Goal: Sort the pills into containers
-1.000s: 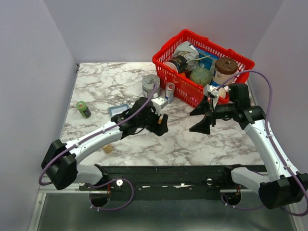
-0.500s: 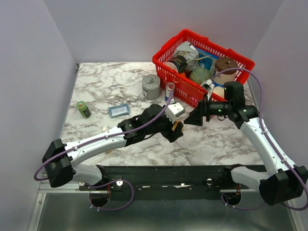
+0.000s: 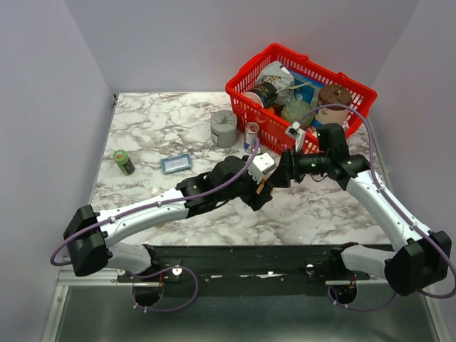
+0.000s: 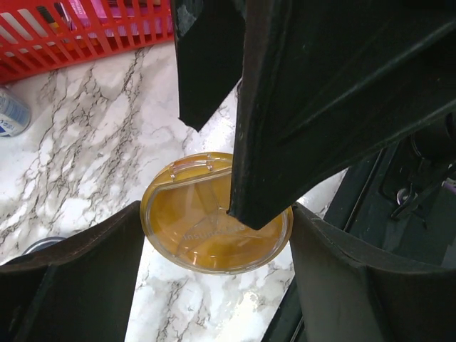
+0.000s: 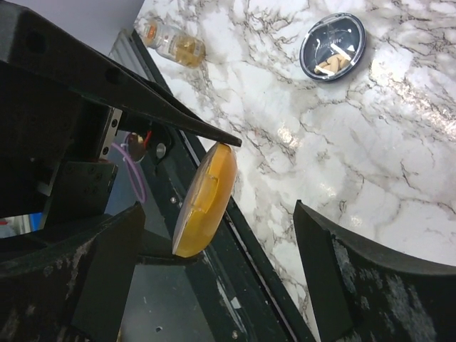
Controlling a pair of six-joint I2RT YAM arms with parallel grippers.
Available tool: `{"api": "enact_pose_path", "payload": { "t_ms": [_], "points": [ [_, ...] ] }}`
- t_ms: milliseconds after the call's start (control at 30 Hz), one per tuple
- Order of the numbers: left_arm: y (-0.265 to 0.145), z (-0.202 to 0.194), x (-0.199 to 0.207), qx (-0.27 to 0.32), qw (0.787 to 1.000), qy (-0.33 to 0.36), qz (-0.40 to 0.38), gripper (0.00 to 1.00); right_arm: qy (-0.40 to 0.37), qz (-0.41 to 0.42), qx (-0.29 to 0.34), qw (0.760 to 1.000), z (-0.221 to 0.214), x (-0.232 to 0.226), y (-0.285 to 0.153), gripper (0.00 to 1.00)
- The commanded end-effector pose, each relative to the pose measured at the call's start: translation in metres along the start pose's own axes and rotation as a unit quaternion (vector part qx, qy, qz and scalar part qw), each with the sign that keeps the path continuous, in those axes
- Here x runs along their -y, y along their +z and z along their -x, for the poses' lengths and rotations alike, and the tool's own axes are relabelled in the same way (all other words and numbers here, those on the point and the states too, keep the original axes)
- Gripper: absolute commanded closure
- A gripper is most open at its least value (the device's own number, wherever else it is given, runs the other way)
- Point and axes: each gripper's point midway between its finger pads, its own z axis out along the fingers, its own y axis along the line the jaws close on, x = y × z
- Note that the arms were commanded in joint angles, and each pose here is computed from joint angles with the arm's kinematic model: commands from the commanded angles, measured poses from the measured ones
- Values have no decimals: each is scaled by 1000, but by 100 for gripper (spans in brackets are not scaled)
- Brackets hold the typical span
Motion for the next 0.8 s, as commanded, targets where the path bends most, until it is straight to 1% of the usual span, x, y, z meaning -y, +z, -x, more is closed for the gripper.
{"api": "enact_pose_path", "payload": {
  "t_ms": [0, 200, 233, 300, 333, 467, 500, 533, 567, 633, 667, 700, 767],
  "points": [
    [2, 27, 0, 32, 999, 15, 11, 68, 22, -19, -11, 1000, -5, 11, 10, 10],
    [5, 30, -5, 30, 999, 17, 27, 68, 37, -3, -24, 999, -4, 6, 16, 22],
    [5, 30, -6, 29, 999, 17, 28, 68, 39, 2, -25, 999, -2, 4, 17, 26],
    [6, 29, -7, 26, 999, 19, 32, 67, 42, 8, -26, 999, -1, 2, 17, 30],
    [6, 30, -8, 27, 999, 18, 34, 67, 44, 14, -28, 999, -1, 0, 18, 34],
    [6, 31, -10, 29, 999, 20, 40, 65, 48, 29, -28, 998, 1, -5, 18, 43],
    [6, 31, -11, 28, 998, 21, 42, 62, 49, 35, -29, 998, 0, -6, 19, 44],
    [5, 31, -10, 28, 999, 20, 42, 60, 56, 47, -32, 997, -2, -9, 19, 49],
    [5, 32, -11, 31, 998, 20, 43, 58, 54, 56, -28, 997, 0, -11, 20, 51],
    [2, 33, -12, 34, 998, 18, 47, 50, 68, 73, -32, 995, -2, -15, 21, 55],
    [1, 35, -12, 37, 998, 16, 47, 48, 64, 80, -29, 994, 0, -18, 21, 59],
    [0, 36, -12, 42, 998, 15, 47, 42, 64, 83, -28, 994, 0, -19, 20, 61],
    [-4, 37, -12, 50, 998, 10, 47, 36, 66, 95, -30, 993, 1, -24, 19, 66]
  ]
}}
